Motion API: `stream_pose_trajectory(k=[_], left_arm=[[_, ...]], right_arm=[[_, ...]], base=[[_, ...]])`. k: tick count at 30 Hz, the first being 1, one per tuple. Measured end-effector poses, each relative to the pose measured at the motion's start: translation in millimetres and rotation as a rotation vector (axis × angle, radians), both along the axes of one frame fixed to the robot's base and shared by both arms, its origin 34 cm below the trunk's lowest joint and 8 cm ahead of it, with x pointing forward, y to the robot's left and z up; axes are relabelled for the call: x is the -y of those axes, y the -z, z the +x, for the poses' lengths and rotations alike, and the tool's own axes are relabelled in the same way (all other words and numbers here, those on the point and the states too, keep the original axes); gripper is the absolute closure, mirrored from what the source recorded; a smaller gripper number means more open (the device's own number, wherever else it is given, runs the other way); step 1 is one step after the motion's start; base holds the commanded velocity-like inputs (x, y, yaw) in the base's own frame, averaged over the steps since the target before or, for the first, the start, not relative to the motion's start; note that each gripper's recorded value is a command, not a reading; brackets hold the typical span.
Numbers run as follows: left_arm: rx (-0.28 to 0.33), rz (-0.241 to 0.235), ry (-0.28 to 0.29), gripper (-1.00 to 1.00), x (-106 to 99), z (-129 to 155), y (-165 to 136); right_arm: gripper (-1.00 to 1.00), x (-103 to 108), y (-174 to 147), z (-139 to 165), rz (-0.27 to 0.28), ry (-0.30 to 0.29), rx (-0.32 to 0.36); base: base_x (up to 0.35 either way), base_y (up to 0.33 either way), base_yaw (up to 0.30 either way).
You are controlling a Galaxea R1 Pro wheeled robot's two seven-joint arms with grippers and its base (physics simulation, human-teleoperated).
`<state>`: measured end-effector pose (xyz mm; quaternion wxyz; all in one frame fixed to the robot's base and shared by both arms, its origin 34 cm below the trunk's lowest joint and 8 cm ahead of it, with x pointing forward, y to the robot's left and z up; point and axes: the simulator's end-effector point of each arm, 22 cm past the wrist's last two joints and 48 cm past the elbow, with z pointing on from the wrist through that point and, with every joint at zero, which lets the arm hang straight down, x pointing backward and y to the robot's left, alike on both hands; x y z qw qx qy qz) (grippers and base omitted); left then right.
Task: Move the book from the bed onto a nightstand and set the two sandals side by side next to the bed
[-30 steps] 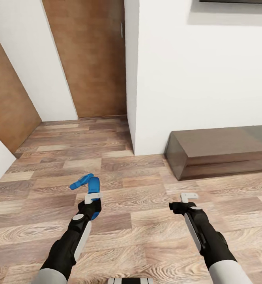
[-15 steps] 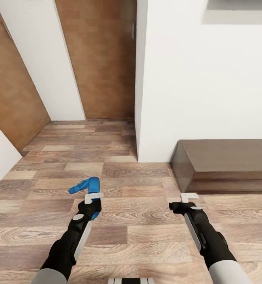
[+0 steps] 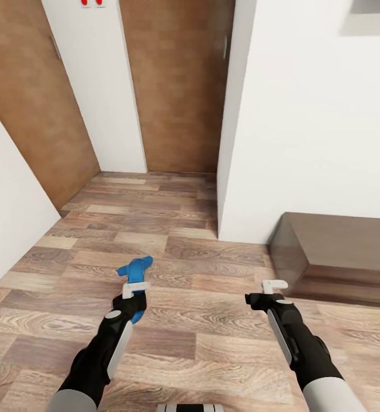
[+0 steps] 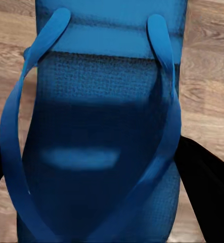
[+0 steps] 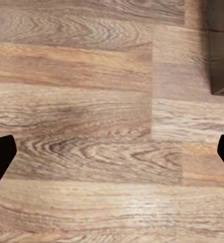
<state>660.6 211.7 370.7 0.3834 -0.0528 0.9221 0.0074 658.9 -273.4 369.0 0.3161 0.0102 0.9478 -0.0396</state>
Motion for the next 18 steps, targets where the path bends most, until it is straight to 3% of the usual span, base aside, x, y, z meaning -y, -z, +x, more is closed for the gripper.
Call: stream_pose_trajectory(k=[3, 5, 11, 18], left_arm=[[-0.075, 0.006, 0.010, 1.00, 0.0, -10.6, 7.8], [-0.085, 0.007, 0.010, 1.00, -1.0, -10.9, 5.3], [-0.081, 0.008, 0.011, 1.00, -1.4, -7.5, -3.4], [-0.076, 0.009, 0.011, 1.00, -1.5, -6.6, -6.2]], right_arm=[[-1.00, 0.3, -0.9, 0.4, -0.002, 0.000, 0.002], [-1.00, 0.4, -1.4, 0.4, -0.002, 0.000, 0.002], [-1.00, 0.5, -3.2, 1.1, -0.003, 0.000, 0.006], [-1.00, 0.0, -5.2, 1.2, -0.003, -0.002, 0.009]], base=[[0.001, -0.001, 0.266], [0.000, 0.000, 0.266], [0.000, 0.000, 0.266], [0.269, -0.003, 0.266]])
